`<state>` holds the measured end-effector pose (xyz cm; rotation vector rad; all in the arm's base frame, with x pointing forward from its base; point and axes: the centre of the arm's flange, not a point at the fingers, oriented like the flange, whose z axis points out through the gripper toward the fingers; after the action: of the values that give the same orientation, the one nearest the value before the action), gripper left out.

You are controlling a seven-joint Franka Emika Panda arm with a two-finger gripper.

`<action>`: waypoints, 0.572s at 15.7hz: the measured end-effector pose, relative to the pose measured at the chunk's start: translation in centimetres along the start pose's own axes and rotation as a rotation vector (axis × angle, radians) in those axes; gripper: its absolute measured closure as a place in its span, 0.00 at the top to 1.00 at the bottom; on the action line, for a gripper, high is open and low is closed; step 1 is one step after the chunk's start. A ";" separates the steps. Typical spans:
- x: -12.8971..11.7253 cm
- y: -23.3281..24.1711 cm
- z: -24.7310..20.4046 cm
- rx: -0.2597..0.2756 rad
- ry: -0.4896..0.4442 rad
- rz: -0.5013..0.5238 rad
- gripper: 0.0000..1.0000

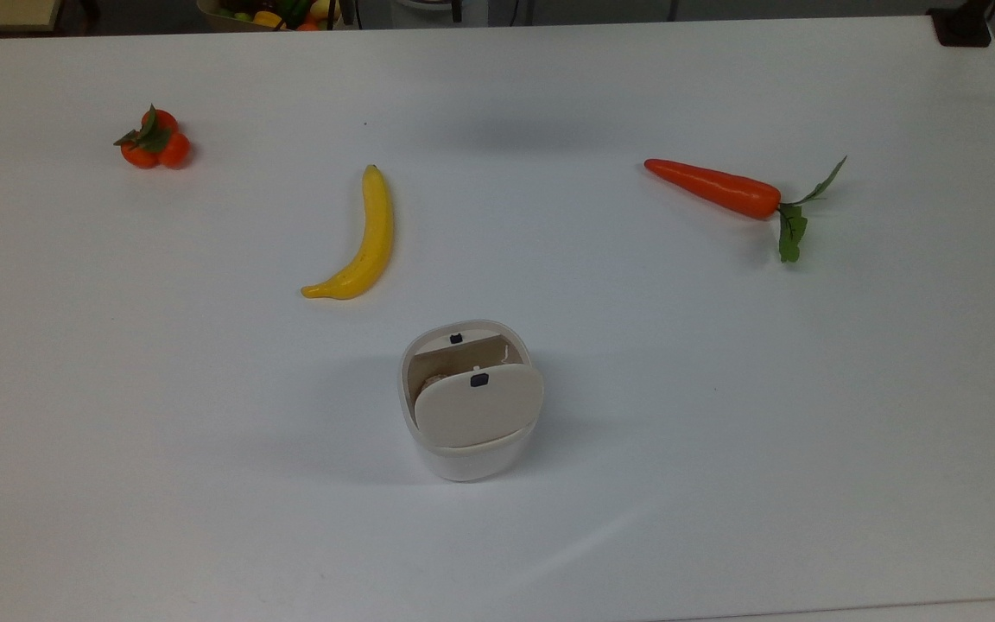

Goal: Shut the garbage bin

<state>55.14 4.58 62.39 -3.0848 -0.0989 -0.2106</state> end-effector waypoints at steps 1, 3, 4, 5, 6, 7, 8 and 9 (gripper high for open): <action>0.0 -0.1 0.0 0.000 0.000 -0.002 1.00; 0.0 -0.1 0.1 0.000 -0.002 -0.002 1.00; 0.0 -0.1 0.2 0.000 -0.004 -0.002 1.00; 0.0 -0.1 0.2 0.000 -0.005 -0.002 1.00; 0.0 -0.1 0.3 0.000 -0.005 -0.002 1.00; 0.0 -0.1 0.3 0.000 -0.006 -0.002 1.00; 0.0 -0.1 0.4 0.000 -0.007 -0.003 1.00; 0.1 -0.2 0.5 0.000 -0.009 -0.005 1.00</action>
<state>55.25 4.84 61.91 -3.0859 -0.1067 -0.1963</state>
